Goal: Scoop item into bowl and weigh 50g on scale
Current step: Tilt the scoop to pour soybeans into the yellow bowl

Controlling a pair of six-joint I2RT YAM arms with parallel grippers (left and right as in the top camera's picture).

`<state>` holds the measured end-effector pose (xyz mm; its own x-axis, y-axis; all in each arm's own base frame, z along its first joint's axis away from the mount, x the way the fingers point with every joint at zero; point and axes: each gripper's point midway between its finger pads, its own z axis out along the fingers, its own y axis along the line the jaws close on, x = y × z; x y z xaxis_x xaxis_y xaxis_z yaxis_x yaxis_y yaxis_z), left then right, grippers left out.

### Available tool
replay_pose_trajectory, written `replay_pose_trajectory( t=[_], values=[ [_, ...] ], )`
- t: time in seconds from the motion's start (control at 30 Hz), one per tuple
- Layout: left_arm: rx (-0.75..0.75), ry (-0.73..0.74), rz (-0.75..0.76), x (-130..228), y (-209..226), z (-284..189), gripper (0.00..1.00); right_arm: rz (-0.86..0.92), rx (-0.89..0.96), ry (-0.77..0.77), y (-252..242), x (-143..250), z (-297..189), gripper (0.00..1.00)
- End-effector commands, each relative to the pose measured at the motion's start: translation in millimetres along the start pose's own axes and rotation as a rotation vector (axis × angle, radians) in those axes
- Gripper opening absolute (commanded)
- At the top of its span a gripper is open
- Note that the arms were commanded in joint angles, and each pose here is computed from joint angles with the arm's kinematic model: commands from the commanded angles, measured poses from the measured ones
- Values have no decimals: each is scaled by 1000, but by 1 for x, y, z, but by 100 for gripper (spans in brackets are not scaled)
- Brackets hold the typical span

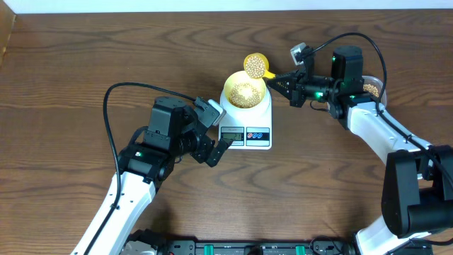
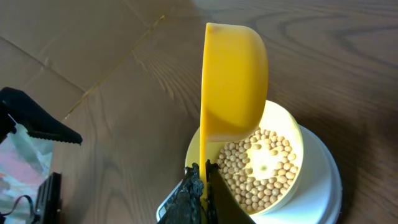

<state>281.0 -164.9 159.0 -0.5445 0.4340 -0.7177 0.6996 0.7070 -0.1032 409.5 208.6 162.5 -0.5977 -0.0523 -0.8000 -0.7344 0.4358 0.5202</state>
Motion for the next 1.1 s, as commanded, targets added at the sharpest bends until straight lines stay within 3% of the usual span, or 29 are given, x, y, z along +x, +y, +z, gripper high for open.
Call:
replay_pose_trajectory(
  t=[0.0, 1.07],
  values=[
    [13, 18, 9, 8, -1, 3, 100, -58, -9, 12, 0, 5, 4, 1],
    [13, 18, 10, 8, -1, 3, 100, -270, -7, 11, -1, 5, 4, 1]
  ],
)
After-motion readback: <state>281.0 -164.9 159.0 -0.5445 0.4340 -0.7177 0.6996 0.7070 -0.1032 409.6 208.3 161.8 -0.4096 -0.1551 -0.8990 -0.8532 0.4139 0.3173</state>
